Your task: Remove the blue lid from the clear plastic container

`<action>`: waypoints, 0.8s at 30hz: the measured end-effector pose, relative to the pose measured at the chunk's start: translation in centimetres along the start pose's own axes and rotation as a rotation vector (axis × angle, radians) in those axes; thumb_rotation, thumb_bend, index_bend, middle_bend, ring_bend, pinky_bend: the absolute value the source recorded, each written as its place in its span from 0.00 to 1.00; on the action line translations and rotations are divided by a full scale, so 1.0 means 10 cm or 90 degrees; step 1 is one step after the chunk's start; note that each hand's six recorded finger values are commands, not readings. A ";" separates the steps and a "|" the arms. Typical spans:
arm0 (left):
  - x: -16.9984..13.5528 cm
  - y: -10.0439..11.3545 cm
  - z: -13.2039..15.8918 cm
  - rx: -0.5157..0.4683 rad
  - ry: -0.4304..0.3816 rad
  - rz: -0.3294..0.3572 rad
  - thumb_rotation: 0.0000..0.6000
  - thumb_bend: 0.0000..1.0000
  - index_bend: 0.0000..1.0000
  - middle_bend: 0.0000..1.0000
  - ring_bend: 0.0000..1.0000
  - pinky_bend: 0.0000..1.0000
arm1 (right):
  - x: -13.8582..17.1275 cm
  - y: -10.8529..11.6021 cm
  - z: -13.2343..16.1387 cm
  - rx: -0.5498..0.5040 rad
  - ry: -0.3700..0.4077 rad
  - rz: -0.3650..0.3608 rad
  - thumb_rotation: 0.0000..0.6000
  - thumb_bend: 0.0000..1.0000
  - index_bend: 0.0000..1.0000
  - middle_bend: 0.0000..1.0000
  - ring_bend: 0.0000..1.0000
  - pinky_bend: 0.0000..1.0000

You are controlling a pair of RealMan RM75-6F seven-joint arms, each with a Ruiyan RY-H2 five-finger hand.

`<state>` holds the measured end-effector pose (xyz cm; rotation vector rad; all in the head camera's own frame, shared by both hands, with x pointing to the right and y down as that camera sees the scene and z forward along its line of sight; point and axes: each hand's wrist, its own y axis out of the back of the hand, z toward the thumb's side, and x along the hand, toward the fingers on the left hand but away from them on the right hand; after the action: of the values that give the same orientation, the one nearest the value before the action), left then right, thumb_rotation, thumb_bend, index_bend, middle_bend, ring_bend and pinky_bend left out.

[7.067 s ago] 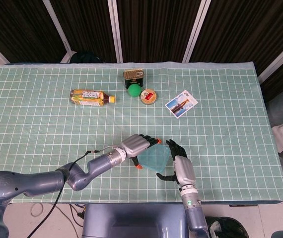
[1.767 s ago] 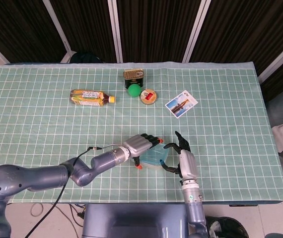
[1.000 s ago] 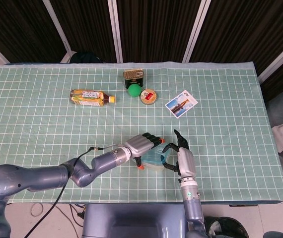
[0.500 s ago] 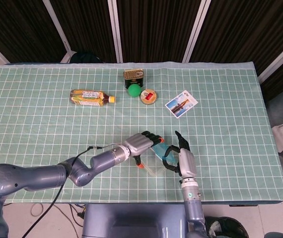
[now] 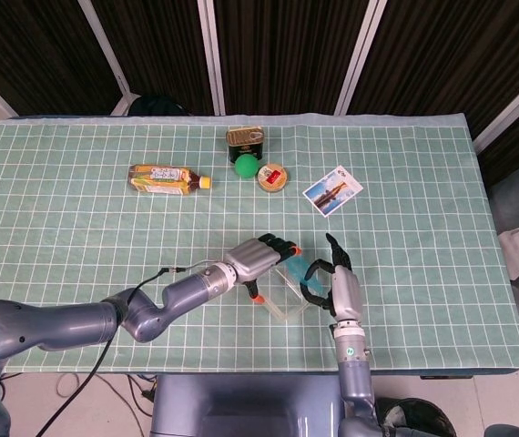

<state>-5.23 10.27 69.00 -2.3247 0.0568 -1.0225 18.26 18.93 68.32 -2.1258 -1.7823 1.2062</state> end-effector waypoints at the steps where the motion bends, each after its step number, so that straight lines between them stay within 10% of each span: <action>1: -0.01 0.01 0.00 -0.001 0.000 0.002 1.00 0.00 0.00 0.00 0.00 0.02 | -0.02 0.01 0.02 -0.003 0.000 -0.003 1.00 0.72 0.67 0.05 0.00 0.00; 24: -0.31 0.20 -0.03 -0.007 0.000 0.037 1.00 0.00 0.00 0.00 0.00 0.01 | -0.09 0.21 0.05 -0.003 -0.017 -0.028 1.00 0.72 0.69 0.05 0.00 0.00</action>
<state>-7.29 9.25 66.03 -2.3198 0.1287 -0.9951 19.60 17.31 67.33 -2.0706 -1.8358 1.2271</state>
